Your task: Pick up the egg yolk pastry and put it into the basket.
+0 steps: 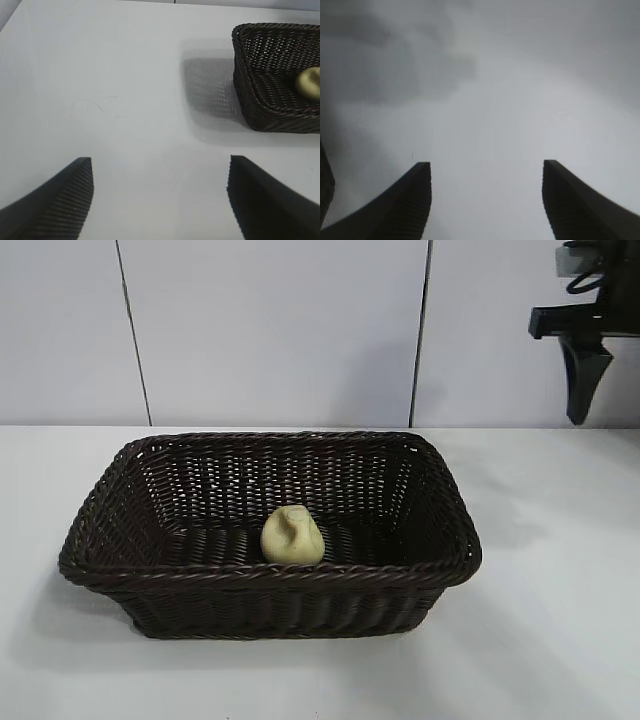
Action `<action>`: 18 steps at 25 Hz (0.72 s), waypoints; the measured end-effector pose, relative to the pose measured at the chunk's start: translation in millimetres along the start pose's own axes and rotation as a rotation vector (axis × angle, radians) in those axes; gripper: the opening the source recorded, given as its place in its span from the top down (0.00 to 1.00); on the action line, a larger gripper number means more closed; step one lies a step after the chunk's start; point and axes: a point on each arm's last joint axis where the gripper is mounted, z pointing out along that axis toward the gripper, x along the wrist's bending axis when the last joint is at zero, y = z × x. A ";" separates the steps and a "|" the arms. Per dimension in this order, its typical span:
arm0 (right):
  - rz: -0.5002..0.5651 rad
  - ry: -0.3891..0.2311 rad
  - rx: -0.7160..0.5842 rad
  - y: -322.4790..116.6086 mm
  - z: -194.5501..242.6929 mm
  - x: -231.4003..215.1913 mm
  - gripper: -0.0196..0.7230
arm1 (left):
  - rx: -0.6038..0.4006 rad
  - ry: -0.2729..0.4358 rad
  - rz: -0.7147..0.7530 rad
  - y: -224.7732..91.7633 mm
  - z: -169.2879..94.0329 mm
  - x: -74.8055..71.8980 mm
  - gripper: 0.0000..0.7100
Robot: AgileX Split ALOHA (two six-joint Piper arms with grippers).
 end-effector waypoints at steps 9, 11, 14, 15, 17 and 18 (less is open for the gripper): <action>-0.045 0.006 0.039 -36.9 -8.2 -6.2 0.35 | 0.000 0.000 0.000 0.0 0.0 0.0 0.24; -0.044 0.008 0.046 -55.3 -14.3 -8.7 0.35 | 0.000 0.000 0.000 0.0 0.0 0.0 0.24; -0.047 0.014 0.061 -88.2 -21.1 -12.6 0.35 | 0.000 0.000 0.000 0.0 0.0 0.0 0.24; -0.051 0.014 0.064 -100.8 -23.5 -14.4 0.35 | 0.000 0.000 0.000 0.0 0.0 0.0 0.24; -0.058 0.014 0.066 -124.5 -27.1 -17.7 0.35 | 0.000 0.000 0.000 0.0 0.0 0.0 0.24; -0.060 0.014 0.066 -137.4 -28.7 -19.5 0.35 | 0.000 0.000 0.000 0.0 0.0 0.0 0.24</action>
